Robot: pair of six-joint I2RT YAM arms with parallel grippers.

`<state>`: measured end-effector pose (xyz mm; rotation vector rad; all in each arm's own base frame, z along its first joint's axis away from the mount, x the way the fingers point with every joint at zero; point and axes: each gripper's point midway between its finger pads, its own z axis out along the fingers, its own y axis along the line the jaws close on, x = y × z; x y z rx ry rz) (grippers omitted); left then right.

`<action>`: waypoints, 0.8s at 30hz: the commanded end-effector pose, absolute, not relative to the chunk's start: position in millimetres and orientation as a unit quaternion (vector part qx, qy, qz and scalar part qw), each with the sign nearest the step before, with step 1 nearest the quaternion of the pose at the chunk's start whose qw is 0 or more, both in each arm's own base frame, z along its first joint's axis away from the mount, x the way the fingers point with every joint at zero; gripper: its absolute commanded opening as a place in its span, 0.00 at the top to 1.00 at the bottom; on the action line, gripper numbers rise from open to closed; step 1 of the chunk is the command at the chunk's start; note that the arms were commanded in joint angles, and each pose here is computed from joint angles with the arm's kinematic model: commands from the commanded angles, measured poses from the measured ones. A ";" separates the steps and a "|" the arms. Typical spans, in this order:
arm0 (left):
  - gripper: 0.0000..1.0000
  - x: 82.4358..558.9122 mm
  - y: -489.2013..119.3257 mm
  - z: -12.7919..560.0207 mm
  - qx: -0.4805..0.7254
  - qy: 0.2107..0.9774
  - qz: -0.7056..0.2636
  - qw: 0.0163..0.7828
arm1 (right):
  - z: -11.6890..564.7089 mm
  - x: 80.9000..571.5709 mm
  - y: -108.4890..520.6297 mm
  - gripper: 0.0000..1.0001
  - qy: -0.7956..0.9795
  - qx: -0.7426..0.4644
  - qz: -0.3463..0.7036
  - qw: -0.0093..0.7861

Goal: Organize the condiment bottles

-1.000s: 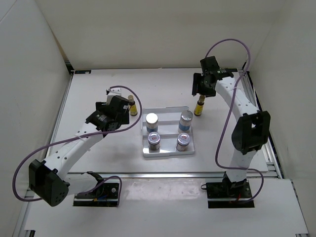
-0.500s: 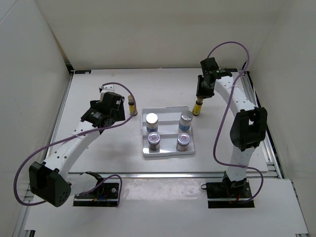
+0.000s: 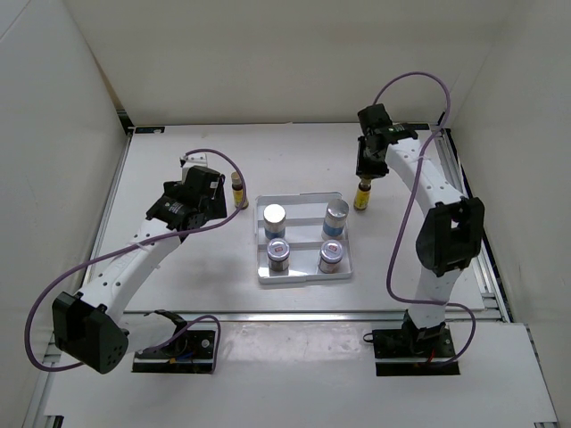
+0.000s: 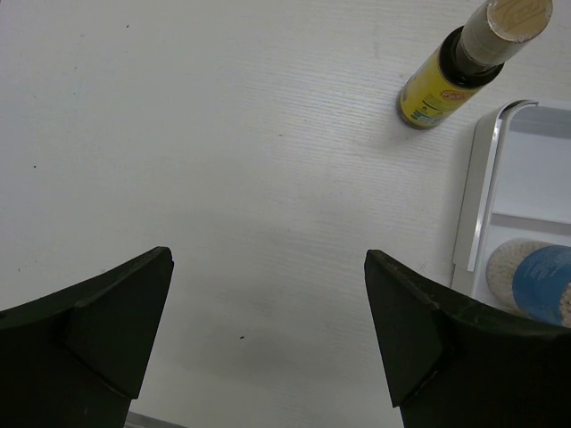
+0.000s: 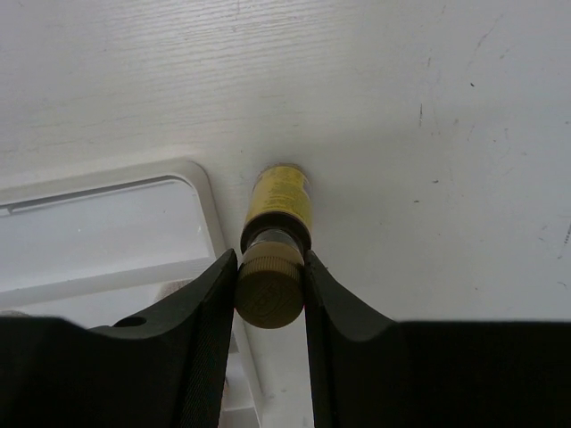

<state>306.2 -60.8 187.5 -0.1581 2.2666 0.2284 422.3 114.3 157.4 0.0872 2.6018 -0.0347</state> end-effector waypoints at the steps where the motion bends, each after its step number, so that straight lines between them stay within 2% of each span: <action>1: 0.01 312.9 -62.4 212.0 -0.073 0.888 0.073 0.447 | 246.1 424.2 124.0 1.00 0.928 0.020 -0.008 0.373; 10: 0.01 312.9 -62.4 212.0 -0.073 0.888 0.073 0.447 | 259.7 402.7 190.5 1.00 0.918 -0.055 0.015 0.392; 16: 0.01 312.9 -62.4 212.0 -0.073 0.888 0.073 0.447 | 219.6 397.4 224.7 1.00 0.929 -0.088 0.034 0.359; 24: 0.01 312.9 -62.4 212.0 -0.073 0.888 0.073 0.447 | 182.9 395.5 230.6 1.00 0.940 -0.084 0.037 0.328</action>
